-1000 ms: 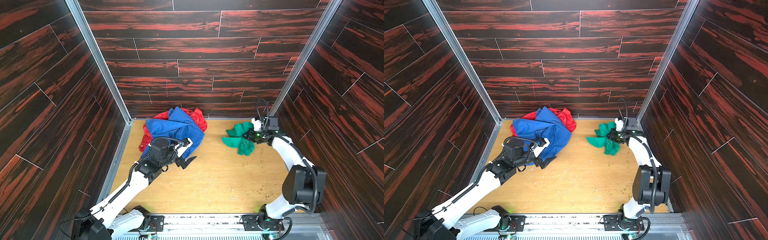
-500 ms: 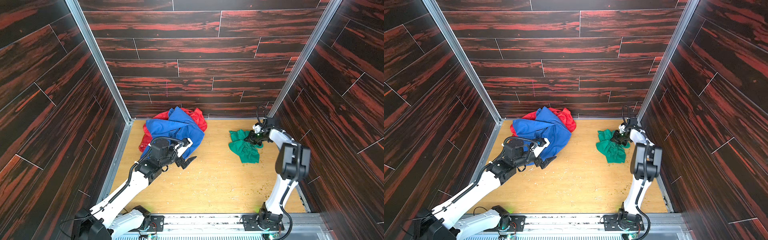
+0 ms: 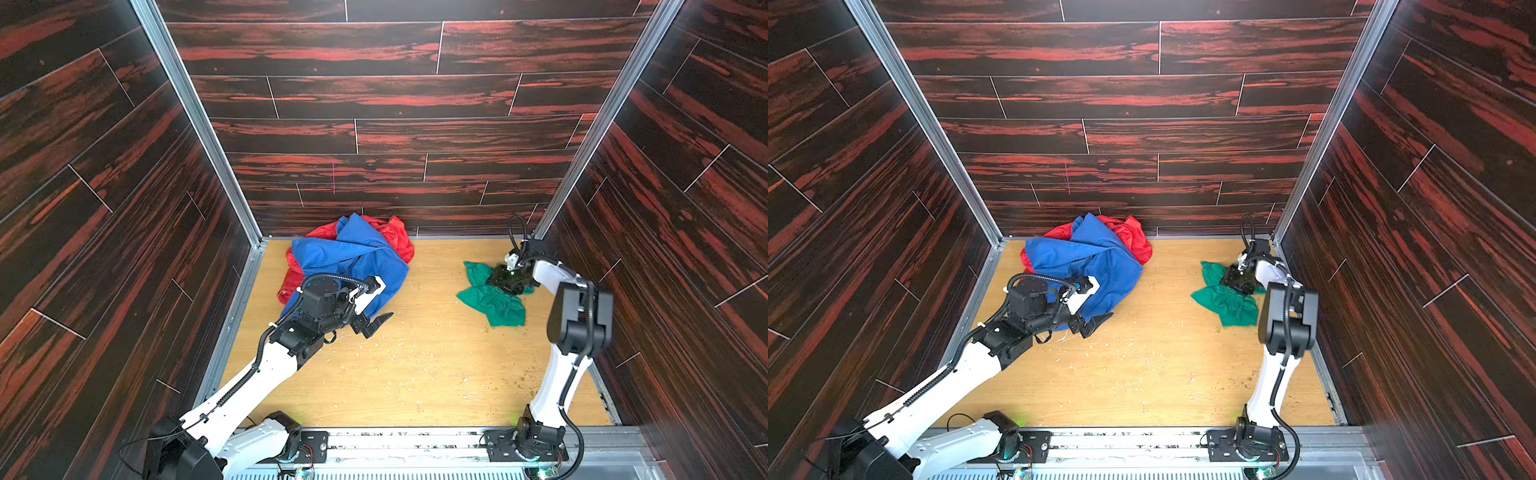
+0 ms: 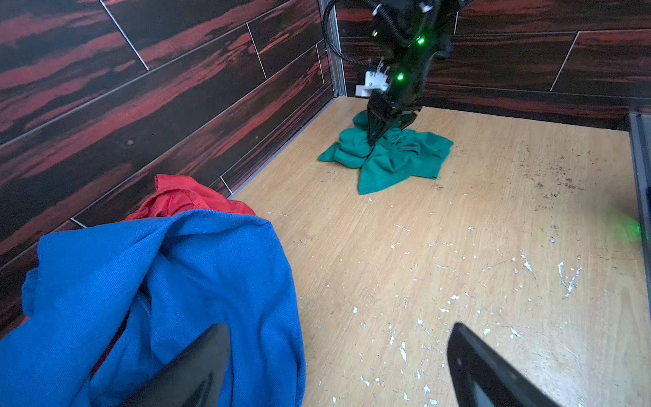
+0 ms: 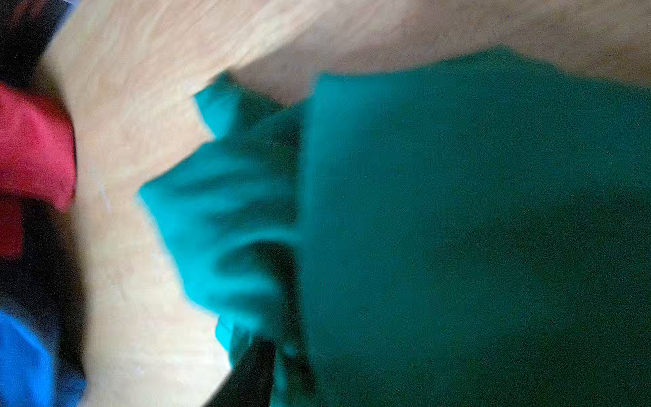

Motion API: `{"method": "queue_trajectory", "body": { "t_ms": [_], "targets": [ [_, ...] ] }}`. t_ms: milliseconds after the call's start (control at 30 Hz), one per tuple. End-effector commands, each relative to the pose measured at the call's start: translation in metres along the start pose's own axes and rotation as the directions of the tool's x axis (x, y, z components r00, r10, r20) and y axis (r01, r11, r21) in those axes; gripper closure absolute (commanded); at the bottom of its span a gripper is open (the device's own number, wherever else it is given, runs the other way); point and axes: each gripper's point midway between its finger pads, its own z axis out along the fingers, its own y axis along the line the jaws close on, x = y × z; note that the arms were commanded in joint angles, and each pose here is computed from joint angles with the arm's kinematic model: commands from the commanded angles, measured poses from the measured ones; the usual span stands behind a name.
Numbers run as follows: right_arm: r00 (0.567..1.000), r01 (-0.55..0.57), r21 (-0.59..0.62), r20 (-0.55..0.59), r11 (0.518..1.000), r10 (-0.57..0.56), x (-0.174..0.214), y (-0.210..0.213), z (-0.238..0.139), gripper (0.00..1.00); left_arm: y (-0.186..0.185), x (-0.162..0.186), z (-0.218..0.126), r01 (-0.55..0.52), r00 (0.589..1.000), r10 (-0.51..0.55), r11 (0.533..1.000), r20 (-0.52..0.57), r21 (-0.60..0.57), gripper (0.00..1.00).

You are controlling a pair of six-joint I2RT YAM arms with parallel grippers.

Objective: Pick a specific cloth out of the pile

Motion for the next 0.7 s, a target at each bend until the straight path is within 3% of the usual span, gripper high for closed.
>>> {"method": "queue_trajectory", "body": {
  "t_ms": [0, 233, 333, 400, 500, 667],
  "targets": [
    [0.991, 0.037, -0.002, 0.125, 0.999, -0.036, -0.017, 0.019, -0.052, 0.37, 0.000, -0.007, -0.003, -0.031, 0.999, 0.031, 1.000, 0.013, 0.003, 0.01],
    [0.984, 0.068, 0.159, 0.155, 0.985, -0.093, 0.005, 0.011, -0.099, 0.23, 0.000, -0.010, -0.003, -0.024, 1.000, 0.024, 1.000, 0.020, 0.007, 0.01],
    [0.966, 0.189, 0.260, 0.127, 0.947, -0.227, 0.014, 0.011, -0.102, 0.17, -0.001, -0.010, -0.003, -0.020, 1.000, 0.020, 1.000, 0.023, 0.012, 0.01],
    [0.886, 0.406, 0.348, 0.077, 0.845, -0.457, 0.016, 0.019, -0.093, 0.08, -0.001, -0.011, -0.003, -0.017, 0.999, 0.017, 1.000, 0.027, 0.014, 0.01],
    [0.716, 0.617, 0.480, -0.015, 0.624, -0.698, 0.005, 0.028, -0.079, 0.05, -0.002, -0.013, -0.003, -0.012, 0.999, 0.011, 1.000, 0.031, 0.019, 0.01],
    [0.582, 0.750, 0.440, -0.083, 0.494, -0.809, -0.010, 0.032, -0.049, 0.01, -0.001, -0.010, -0.003, -0.018, 1.000, 0.018, 1.000, 0.021, 0.010, 0.01]
  ]
}}
